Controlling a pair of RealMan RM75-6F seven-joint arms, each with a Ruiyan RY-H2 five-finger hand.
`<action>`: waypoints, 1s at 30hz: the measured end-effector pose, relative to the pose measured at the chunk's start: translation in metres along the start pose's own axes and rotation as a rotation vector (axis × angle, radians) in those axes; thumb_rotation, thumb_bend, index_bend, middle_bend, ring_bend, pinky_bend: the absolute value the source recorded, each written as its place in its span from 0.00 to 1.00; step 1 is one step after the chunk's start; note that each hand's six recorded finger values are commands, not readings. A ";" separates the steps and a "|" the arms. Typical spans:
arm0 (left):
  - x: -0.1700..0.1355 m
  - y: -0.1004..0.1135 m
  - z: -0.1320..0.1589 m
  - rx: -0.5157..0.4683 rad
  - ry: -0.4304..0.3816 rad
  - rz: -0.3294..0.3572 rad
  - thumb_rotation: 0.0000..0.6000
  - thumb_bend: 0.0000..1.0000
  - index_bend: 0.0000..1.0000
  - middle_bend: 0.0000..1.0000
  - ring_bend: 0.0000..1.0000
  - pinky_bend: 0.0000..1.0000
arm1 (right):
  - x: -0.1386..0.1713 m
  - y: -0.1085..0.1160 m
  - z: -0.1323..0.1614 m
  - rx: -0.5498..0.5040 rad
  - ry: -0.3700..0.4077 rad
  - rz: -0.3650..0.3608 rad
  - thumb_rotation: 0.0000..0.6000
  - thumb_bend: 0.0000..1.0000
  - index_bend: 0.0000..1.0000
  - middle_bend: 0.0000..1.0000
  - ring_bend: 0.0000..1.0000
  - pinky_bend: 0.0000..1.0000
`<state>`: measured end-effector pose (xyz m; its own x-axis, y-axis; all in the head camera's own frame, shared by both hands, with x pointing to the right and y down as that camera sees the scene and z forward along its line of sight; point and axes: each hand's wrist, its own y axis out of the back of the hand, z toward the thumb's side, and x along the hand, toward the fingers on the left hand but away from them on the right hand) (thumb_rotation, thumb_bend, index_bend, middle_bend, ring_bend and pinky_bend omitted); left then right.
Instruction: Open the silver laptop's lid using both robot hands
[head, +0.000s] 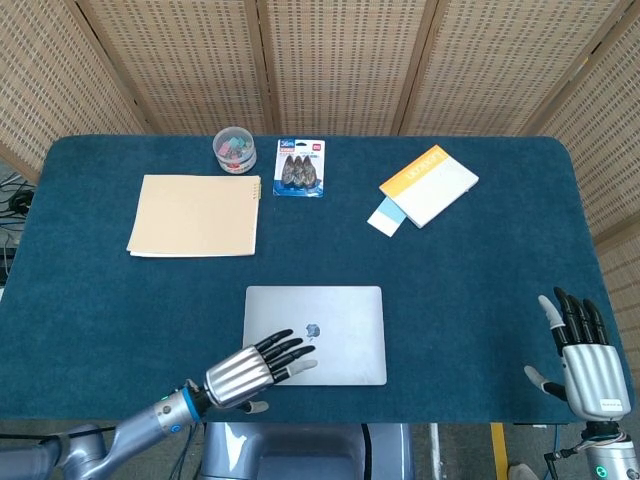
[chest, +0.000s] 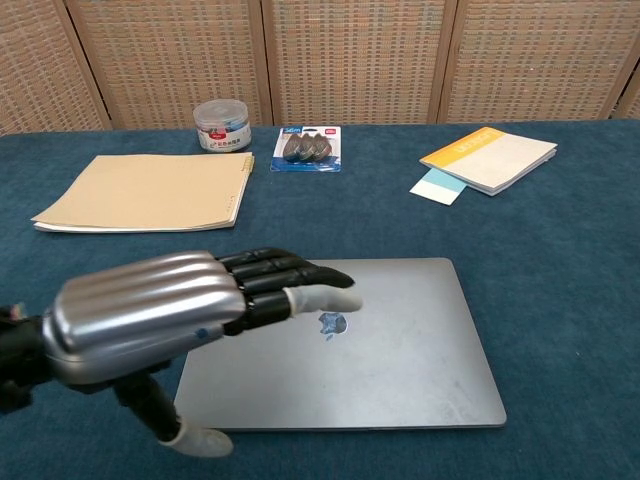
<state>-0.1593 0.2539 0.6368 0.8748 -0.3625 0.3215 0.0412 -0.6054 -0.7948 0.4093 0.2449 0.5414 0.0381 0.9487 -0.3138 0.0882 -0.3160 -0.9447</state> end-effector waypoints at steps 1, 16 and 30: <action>0.010 -0.003 0.002 0.013 -0.010 -0.005 1.00 0.00 0.00 0.00 0.00 0.00 | 0.000 0.000 0.000 0.000 0.000 0.000 1.00 0.00 0.00 0.00 0.00 0.00; 0.068 -0.024 0.014 0.145 -0.021 -0.053 1.00 0.01 0.00 0.00 0.00 0.00 | -0.002 0.000 -0.002 -0.018 0.000 0.005 1.00 0.00 0.00 0.00 0.00 0.00; 0.090 -0.042 0.013 0.165 0.008 -0.081 1.00 0.01 0.00 0.00 0.00 0.00 | -0.005 0.000 -0.006 -0.040 -0.007 0.015 1.00 0.00 0.00 0.00 0.00 0.00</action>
<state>-0.0764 0.2558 0.6924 0.8615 -0.3237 0.3912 0.1901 -0.5087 -0.8397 0.4151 0.2402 0.5434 0.0328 0.9438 -0.3287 0.1272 -0.3302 -0.9353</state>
